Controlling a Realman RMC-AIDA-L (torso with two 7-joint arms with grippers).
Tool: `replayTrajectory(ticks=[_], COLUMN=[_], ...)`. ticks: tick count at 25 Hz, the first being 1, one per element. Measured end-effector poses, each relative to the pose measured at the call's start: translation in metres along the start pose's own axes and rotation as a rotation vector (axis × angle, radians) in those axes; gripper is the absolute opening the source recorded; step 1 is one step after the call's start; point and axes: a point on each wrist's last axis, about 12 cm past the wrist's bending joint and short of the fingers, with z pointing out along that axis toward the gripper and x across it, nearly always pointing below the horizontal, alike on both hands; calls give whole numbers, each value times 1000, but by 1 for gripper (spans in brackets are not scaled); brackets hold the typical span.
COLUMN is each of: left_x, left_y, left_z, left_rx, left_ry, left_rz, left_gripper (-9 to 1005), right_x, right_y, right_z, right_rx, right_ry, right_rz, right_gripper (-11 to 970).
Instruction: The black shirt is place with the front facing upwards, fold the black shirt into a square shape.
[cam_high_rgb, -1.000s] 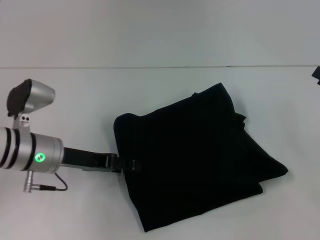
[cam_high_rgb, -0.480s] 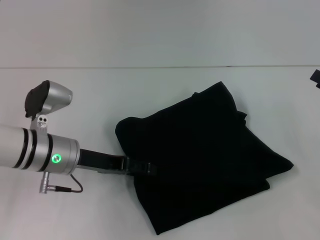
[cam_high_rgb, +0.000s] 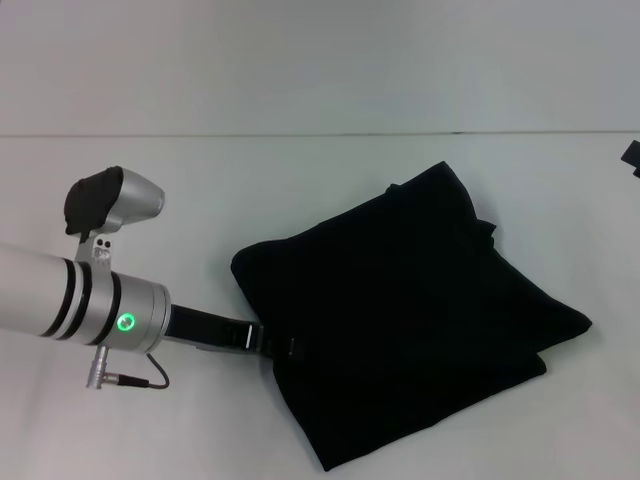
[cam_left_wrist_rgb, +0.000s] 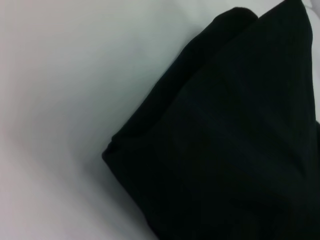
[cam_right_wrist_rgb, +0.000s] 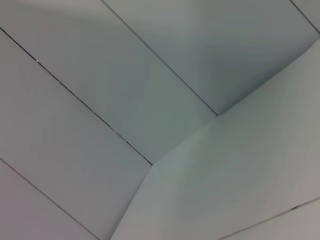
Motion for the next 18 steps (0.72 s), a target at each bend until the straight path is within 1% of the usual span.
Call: replayTrajectory(ticks=[1,6,12,14,18], left_x=[0,0,-4,-6,-14], left_y=[0,0,0,0,3], left_z=[0,0,-6,-8,-22], left_rx=[-2,-6,3,5,-6], left_ry=[1,0,-3,-2,-17], left_rz=[1,7,27,35,65], left_gripper=[650,425,199,142,128], right_x=[0,-1,-2,-2,-2], right_y=[0,0,0,-1,-1], right_z=[0,0,-1,-1,1], right_rx=[0,-1,2,6,13], right_ry=[0,-4,-13,-18,-11], right_rz=[0,2,2,3,3], right_gripper=[614,614,615,615,615])
